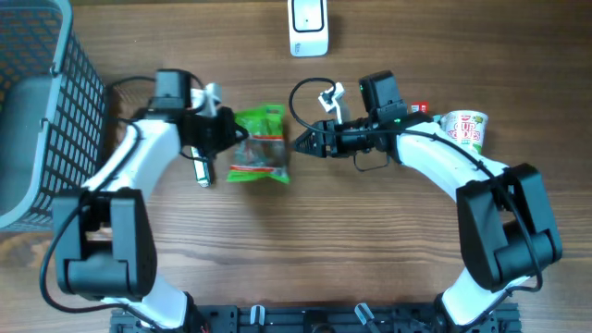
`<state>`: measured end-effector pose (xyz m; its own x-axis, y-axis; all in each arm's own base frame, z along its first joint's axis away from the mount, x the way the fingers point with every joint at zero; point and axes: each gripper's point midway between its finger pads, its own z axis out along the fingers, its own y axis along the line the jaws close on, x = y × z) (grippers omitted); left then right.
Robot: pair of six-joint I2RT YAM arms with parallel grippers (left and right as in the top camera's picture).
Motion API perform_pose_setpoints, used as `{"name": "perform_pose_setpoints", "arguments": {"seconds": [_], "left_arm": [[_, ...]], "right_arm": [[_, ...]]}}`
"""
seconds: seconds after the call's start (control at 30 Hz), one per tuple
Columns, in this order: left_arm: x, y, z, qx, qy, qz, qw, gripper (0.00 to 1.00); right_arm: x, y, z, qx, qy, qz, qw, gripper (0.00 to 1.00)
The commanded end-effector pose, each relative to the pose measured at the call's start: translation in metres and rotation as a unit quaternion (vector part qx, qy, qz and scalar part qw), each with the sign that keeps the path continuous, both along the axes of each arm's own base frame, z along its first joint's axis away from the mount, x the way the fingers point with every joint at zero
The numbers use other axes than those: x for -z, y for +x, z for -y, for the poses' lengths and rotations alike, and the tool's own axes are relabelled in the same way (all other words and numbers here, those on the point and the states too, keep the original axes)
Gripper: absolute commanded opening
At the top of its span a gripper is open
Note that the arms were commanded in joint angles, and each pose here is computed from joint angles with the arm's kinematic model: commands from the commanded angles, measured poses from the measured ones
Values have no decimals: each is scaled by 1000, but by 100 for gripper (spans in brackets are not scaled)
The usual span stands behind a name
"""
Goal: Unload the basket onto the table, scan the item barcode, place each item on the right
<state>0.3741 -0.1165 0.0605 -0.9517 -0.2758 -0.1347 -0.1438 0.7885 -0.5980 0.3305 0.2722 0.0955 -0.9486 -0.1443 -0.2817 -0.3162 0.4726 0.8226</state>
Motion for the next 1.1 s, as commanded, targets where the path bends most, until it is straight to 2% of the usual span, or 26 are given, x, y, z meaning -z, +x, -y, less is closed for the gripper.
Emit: {"name": "perform_pose_setpoints", "arguments": {"seconds": [0.0, 0.17, 0.23, 0.27, 0.33, 0.37, 0.43, 0.5, 0.53, 0.57, 0.63, 0.73, 0.9, 1.0, 1.07], "left_arm": [[8, -5, 9, 6, 71, 13, 997, 4], [17, -10, 21, 8, 86, 16, 996, 4], [20, -11, 23, 11, 85, 20, 996, 7], [22, -11, 23, 11, 85, 23, 996, 10], [26, -11, 23, 11, 84, 28, 996, 17], [27, -11, 23, 10, 84, 31, 996, 19], [31, -11, 20, 6, 91, 35, 995, 36], [33, -9, 15, -1, 106, 38, 994, 46], [33, -8, 14, -2, 108, 41, 993, 61], [33, -7, 14, -2, 108, 43, 993, 69], [32, -5, 15, -3, 108, 47, 993, 75], [36, -3, 12, -6, 115, 47, 992, 85], [54, -4, 17, 2, 106, 32, 994, 85], [57, -6, 28, 26, 79, 30, 996, 78], [55, -9, 34, 38, 62, 28, 997, 73]], "right_arm": [[15, 1, -5, 20, -44, -2, 999, 64], [31, -6, -17, 9, -54, -11, 998, 58], [35, -7, -24, 3, -52, -8, 999, 50], [39, -7, -26, 2, -51, -10, 999, 39], [45, -8, -30, 4, -56, -18, 998, 31], [46, -9, -31, 3, -58, -18, 998, 29], [54, -10, -32, 6, -68, -23, 997, 28], [60, -11, -33, 9, -73, -30, 997, 24], [64, -11, -33, 9, -74, -33, 997, 20], [66, -11, -33, 9, -74, -34, 997, 16], [70, -10, -33, 10, -75, -38, 996, 6], [72, -8, -30, 13, -76, -39, 996, 4], [73, -9, -29, 14, -77, -41, 996, 4], [71, -9, -28, 11, -72, -45, 996, 4], [55, -15, -32, -30, -18, -37, 999, 4]]}}
